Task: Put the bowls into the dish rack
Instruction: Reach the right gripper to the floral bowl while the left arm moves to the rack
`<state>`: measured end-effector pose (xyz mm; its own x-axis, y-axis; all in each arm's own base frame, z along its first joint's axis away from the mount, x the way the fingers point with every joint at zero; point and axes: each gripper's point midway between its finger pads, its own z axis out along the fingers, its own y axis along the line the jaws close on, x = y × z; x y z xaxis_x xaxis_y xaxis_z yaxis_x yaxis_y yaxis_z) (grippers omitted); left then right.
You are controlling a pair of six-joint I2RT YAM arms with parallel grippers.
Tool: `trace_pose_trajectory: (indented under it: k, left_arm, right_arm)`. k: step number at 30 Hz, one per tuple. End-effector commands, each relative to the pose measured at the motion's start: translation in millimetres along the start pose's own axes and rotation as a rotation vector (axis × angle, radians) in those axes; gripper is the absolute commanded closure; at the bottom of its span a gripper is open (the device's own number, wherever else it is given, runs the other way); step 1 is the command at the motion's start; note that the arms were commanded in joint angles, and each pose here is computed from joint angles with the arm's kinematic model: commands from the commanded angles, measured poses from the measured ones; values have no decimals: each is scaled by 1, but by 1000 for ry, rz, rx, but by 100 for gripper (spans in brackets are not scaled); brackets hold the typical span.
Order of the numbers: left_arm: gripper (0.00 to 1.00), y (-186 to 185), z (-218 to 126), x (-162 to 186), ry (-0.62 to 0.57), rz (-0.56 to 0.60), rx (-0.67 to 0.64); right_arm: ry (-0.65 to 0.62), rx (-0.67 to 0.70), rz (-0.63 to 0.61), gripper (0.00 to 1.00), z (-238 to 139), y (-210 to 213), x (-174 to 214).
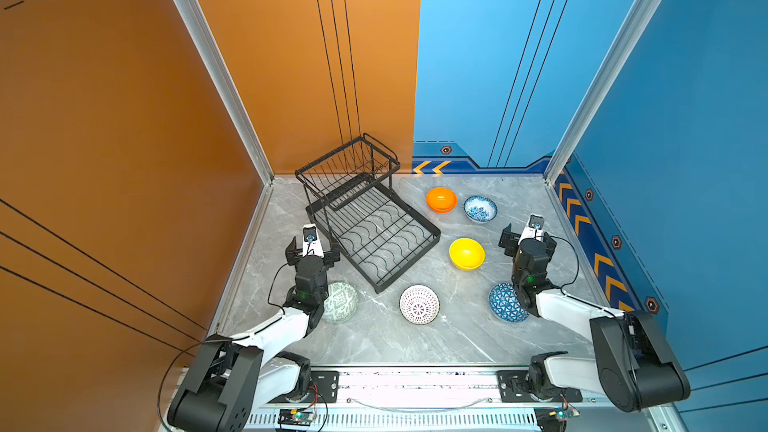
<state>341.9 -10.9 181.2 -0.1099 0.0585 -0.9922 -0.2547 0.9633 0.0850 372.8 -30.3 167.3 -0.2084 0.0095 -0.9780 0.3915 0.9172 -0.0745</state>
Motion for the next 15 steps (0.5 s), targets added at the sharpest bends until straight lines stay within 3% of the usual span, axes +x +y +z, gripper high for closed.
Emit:
trace_pose_trajectory:
  k: [1, 3, 6, 8, 12, 15]
  left_arm:
    - [2, 6, -13, -5, -10, 17, -73]
    - [2, 2, -19, -10, -24, -12, -72]
    - [2, -28, -22, -21, -22, -56, 62]
    - [2, -49, -22, -27, 12, -71, 135]
    - [2, -103, -26, -37, 37, -72, 308]
    - [2, -141, -31, -44, 42, -18, 378]
  right_arm:
    - [93, 118, -30, 0, -2, -18, -1]
    - [156, 153, -2, 0, 1, -24, -6]
    - [228, 227, 124, 0, 1, -35, -21]
    - [308, 137, 147, 0, 1, -25, -27]
    - [302, -47, 298, 0, 1, -10, -36]
    - [346, -112, 391, 0, 6, -6, -36]
